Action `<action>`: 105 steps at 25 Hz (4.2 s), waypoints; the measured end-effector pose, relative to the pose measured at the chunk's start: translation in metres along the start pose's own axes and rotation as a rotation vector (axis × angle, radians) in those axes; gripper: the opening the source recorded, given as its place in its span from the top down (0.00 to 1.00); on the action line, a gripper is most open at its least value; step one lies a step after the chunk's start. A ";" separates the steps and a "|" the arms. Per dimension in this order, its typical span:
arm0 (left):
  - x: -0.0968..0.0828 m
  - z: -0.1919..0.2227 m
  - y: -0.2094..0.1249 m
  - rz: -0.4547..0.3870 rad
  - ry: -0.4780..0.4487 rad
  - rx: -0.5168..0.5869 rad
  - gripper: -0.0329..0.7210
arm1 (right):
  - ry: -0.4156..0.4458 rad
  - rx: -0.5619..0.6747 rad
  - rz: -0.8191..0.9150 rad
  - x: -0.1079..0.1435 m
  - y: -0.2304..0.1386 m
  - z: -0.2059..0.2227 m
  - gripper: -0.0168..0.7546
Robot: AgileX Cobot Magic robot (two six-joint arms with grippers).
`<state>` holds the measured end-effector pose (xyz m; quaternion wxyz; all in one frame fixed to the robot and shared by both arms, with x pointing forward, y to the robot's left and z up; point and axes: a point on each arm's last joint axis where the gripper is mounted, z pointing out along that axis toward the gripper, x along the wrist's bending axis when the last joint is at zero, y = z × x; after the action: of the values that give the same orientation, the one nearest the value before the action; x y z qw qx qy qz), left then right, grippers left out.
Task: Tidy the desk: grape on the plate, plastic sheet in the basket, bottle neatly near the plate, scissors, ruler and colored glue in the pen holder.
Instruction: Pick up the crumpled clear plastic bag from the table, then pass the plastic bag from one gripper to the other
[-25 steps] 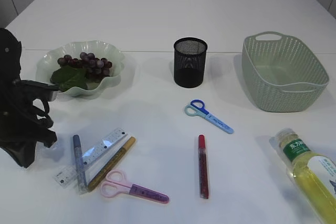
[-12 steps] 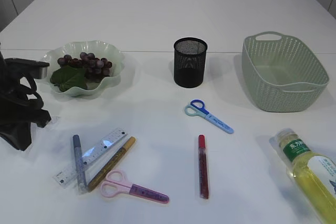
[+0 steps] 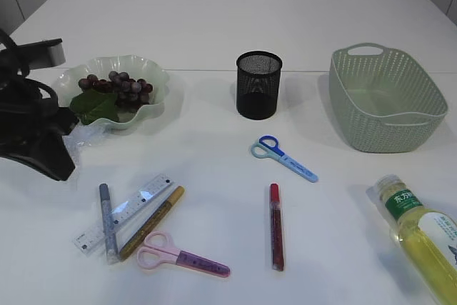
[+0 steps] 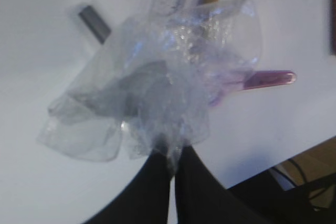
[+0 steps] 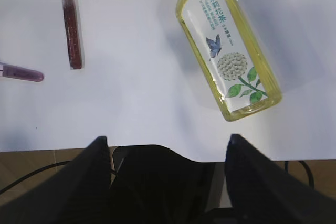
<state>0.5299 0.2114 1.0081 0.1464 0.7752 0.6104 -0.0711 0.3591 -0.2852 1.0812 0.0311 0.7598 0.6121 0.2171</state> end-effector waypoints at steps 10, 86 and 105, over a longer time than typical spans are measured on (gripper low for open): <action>-0.034 -0.006 0.004 0.046 -0.377 -0.060 0.96 | 0.093 0.022 0.008 0.008 0.002 0.002 0.29; -0.167 0.002 0.042 0.203 -1.077 -0.177 0.96 | 1.018 -0.354 -0.157 0.067 0.099 0.045 0.19; -0.168 0.000 0.043 0.200 -1.085 -0.182 0.96 | 1.011 -0.384 -0.189 0.077 0.100 0.052 0.20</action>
<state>0.5300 0.0469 1.0622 0.5119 0.6660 0.3746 -0.3924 0.4819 -0.2262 1.0882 -0.1094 0.4831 0.5657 0.6593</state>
